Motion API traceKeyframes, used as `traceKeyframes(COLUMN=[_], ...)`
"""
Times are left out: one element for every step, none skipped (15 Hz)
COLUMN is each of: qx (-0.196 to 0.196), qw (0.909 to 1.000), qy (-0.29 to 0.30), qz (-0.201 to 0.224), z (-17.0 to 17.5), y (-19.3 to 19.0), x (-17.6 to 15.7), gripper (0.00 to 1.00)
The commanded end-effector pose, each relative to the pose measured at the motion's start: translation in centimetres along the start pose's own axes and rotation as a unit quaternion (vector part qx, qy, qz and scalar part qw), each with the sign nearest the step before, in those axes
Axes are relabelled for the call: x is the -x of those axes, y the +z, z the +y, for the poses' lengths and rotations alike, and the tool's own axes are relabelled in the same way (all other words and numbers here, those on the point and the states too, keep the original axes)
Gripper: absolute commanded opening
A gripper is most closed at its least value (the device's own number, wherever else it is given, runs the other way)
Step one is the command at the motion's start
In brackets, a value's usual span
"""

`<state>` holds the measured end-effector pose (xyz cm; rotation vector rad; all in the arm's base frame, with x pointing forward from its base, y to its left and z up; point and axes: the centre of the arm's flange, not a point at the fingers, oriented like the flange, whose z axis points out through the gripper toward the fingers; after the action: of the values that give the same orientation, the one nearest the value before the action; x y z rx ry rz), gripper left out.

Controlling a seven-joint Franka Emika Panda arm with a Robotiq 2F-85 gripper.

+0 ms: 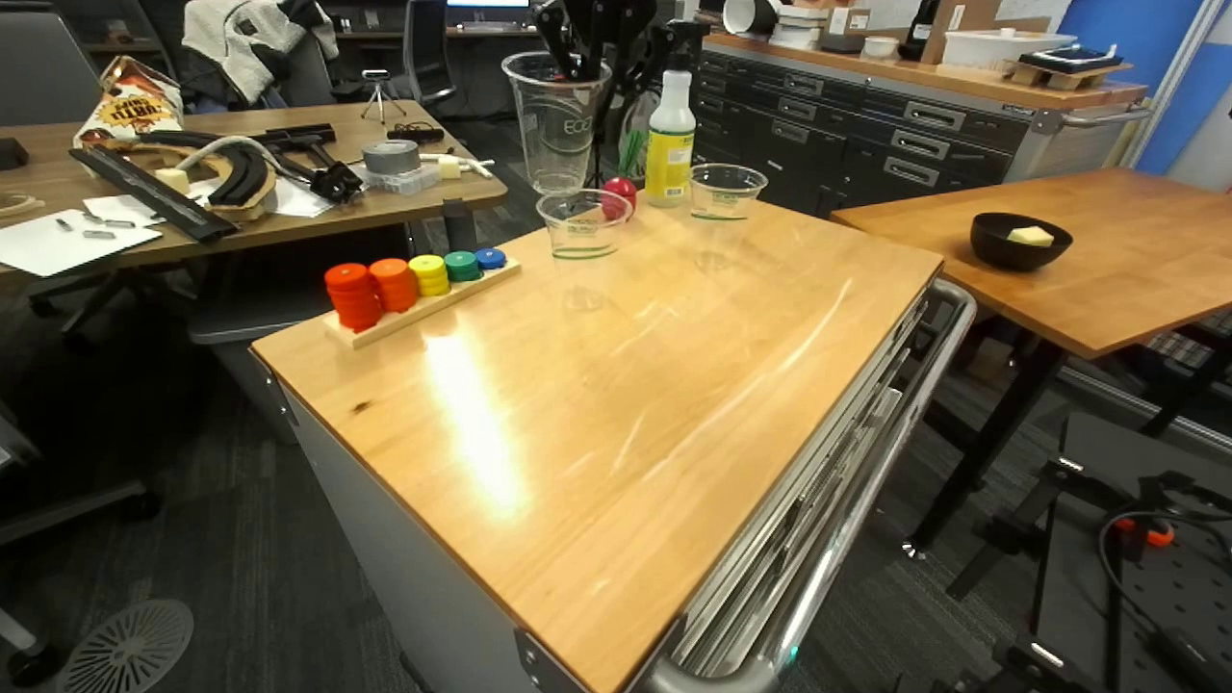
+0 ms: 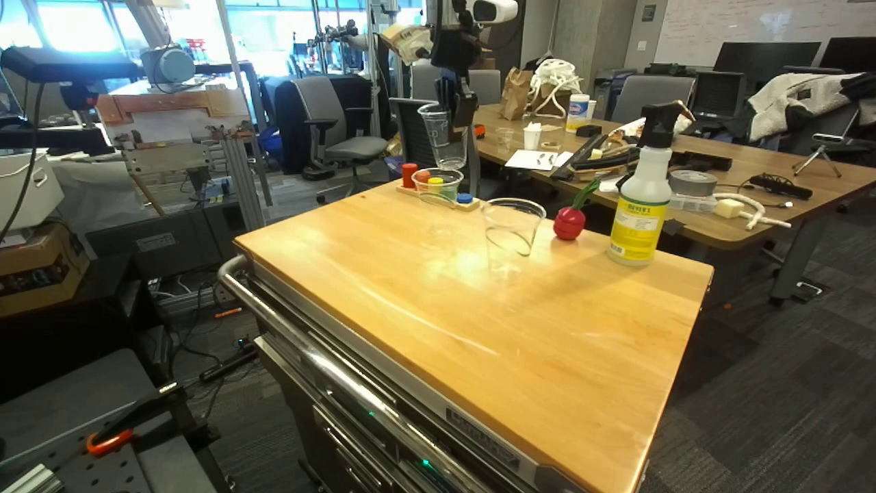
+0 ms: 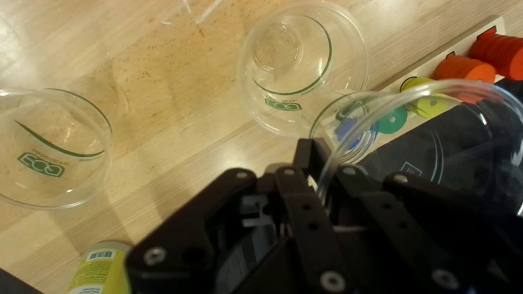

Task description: Stack the three cups

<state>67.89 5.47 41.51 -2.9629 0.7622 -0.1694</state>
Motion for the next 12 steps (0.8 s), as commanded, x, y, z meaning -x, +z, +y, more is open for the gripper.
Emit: traceKeyframes(qx=[-0.010, -0.010, -0.009, -0.006, -0.001, 0.005, 0.012, 0.014, 0.014, 0.012, 0.014, 0.011], qw=[0.9998, 0.9998, 0.9997, 0.9997, 0.9997, 0.9997, 0.9996, 0.9996, 0.9995, 0.9994, 0.9993, 0.9992], qy=[-0.005, -0.004, -0.006, -0.010, -0.013, -0.016, -0.018, -0.022, -0.027, -0.031, -0.034, -0.038], qz=[0.018, 0.019, 0.021, 0.020, 0.022, 0.019, 0.018, 0.014, 0.006, 0.000, -0.003, -0.009], z=[0.4, 0.5, 0.7, 1.0, 1.3, 1.5, 1.7, 1.9, 2.0, 2.0, 2.0, 2.0], y=[-2.1, -2.6, -3.0, -3.3, -3.6, -3.7, -3.6, -3.4, -3.1, -2.5, -1.8, -1.0], x=[1.4, 1.6, 1.9, 2.3, 2.7, 3.0, 3.3, 3.5, 3.7, 3.8, 3.8, 3.8], gripper=[0.01, 0.01, 0.01, 0.01, 0.01, 0.01, 0.01, 0.01, 0.01, 0.01, 0.01, 0.01])
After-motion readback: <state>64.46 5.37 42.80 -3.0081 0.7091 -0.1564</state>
